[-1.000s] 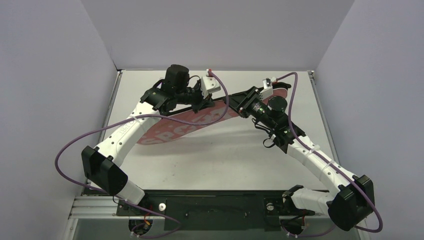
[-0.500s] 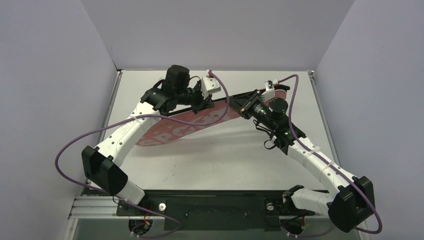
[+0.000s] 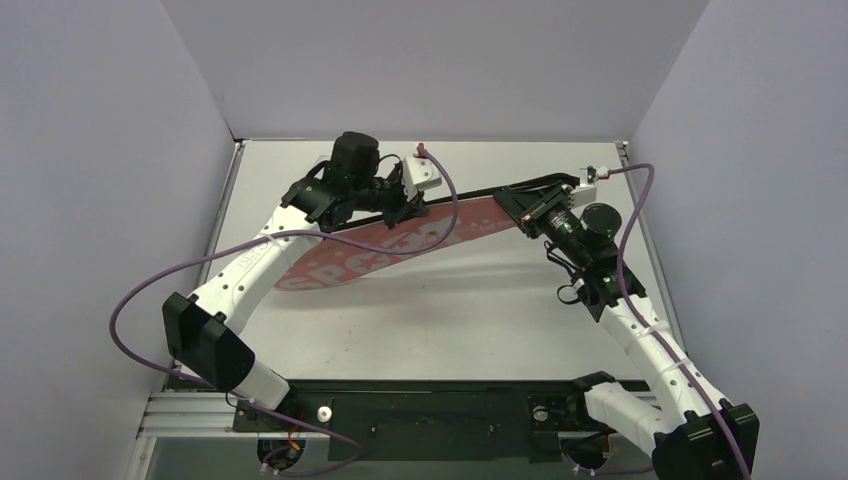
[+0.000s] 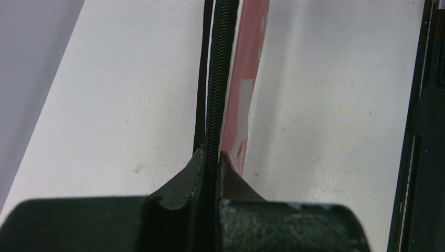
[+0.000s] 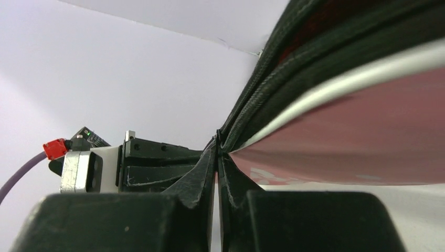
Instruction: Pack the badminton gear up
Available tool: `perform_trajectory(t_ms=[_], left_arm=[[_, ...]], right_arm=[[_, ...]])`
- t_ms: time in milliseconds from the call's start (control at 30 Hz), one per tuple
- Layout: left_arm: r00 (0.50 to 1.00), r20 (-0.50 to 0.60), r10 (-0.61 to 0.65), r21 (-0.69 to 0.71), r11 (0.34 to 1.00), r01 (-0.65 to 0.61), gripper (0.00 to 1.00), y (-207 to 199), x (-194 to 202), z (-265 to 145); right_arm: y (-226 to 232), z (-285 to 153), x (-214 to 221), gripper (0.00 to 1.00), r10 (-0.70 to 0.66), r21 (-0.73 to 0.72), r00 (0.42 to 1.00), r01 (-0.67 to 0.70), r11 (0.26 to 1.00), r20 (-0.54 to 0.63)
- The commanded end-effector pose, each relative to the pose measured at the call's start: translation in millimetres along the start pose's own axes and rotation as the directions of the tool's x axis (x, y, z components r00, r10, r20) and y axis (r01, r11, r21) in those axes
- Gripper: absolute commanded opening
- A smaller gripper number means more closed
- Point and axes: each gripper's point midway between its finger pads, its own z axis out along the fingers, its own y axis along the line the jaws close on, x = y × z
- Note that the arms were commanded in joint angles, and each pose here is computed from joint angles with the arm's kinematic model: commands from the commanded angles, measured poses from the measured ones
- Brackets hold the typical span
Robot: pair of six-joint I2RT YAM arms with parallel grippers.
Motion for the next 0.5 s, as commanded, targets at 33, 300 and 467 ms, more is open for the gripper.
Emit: perform_trajectory(t_ms=[33,300,467], left_arm=[[0.984,0.134,0.115,-0.041,0.993,-0.111,0.00,2.5,-44.7,-21.0],[0.985,0.123,0.120,-0.030,0.993,-0.117,0.00,0.3,-40.8,-20.1],[0.985,0.123,0.120,-0.025,0.993,-0.118,0.00,-1.4,-40.6,-20.2]], right_arm=[[3.6,-17.1,-23.1,0.00,-0.002,-0.028,0.999,0.003,1.000,0.048],[-3.3,-39.9,-60.7,0.00,0.028,-0.033,0.993,-0.024,0.999,0.117],[-9.7,-49.8,-80.2,0.00,0.033,-0.019,0.987,-0.031,0.999,0.160]])
